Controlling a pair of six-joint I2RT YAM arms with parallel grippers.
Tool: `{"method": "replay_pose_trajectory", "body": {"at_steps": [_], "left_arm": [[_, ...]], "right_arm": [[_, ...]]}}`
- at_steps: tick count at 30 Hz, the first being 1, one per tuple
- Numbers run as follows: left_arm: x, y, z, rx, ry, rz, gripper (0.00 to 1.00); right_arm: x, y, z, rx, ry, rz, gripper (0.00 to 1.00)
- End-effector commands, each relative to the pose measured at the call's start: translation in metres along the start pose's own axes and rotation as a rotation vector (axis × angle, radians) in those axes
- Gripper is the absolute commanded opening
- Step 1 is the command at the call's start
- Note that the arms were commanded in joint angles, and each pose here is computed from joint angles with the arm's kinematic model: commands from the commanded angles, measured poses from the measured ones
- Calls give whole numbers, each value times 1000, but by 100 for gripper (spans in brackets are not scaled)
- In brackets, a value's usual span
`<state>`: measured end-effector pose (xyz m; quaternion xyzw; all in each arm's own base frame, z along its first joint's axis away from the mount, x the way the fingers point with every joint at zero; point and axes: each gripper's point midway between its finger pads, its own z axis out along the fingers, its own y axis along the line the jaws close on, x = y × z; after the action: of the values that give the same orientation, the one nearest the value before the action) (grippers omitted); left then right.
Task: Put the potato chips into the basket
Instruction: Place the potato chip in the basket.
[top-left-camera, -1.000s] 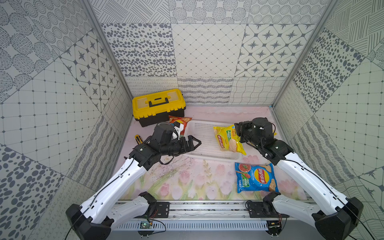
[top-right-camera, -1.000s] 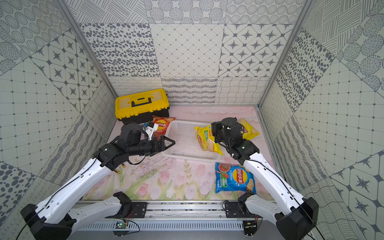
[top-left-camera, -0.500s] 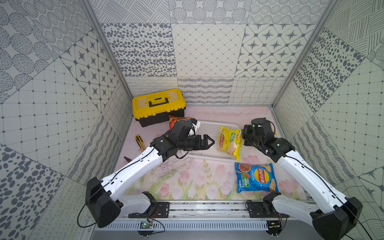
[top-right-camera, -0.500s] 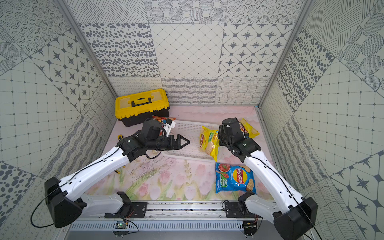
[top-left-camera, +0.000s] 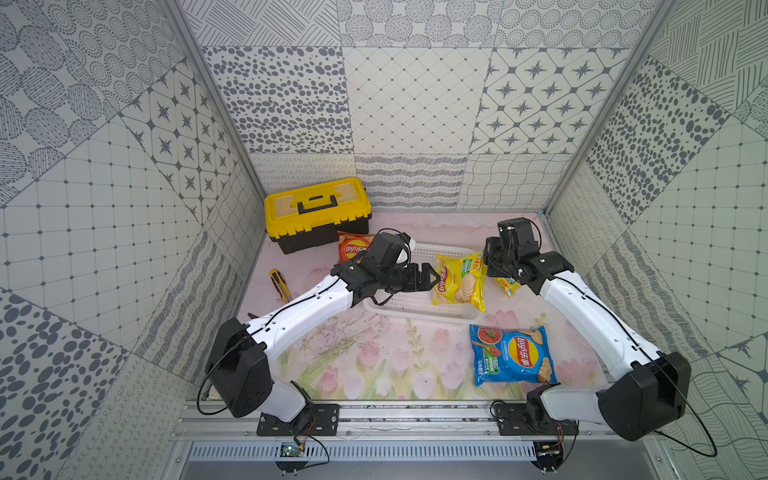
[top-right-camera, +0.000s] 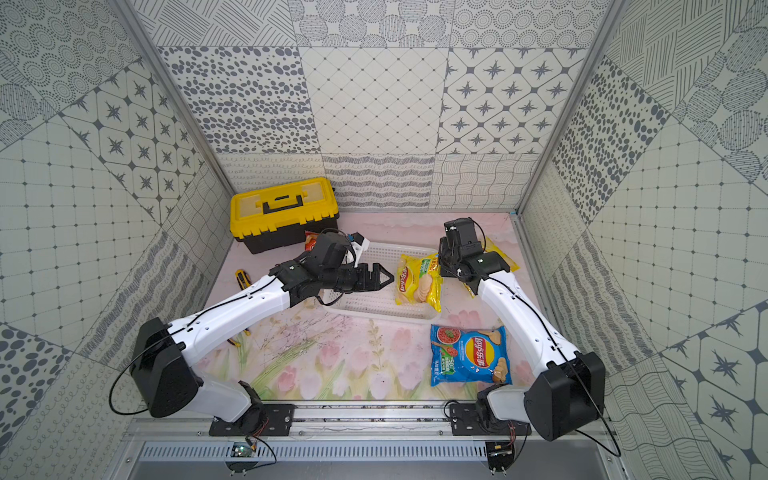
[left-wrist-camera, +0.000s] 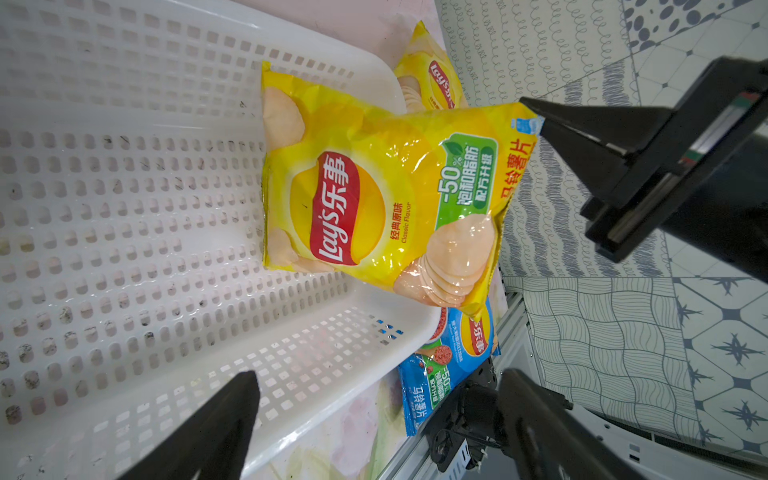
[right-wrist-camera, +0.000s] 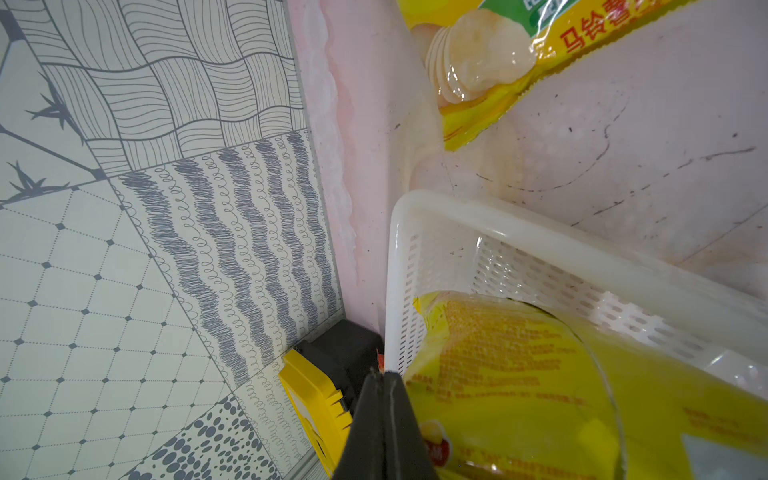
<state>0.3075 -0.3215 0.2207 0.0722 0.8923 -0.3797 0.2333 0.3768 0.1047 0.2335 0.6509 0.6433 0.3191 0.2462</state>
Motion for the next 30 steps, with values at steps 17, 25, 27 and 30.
{"method": "replay_pose_trajectory", "body": {"at_steps": [17, 25, 27, 30], "left_arm": [[-8, 61, 77, -153, 70, -40, 87], [-14, 86, 77, -221, 47, -56, 86], [-12, 86, 81, -210, 57, -58, 86], [-7, 89, 89, -195, 76, -67, 86]], "right_arm": [[5, 16, 40, 80, 49, -217, 4], [-10, 4, 38, 127, 25, -254, 5], [-14, 3, 37, 133, 20, -263, 8], [-15, 7, 36, 128, 24, -293, 14]]}}
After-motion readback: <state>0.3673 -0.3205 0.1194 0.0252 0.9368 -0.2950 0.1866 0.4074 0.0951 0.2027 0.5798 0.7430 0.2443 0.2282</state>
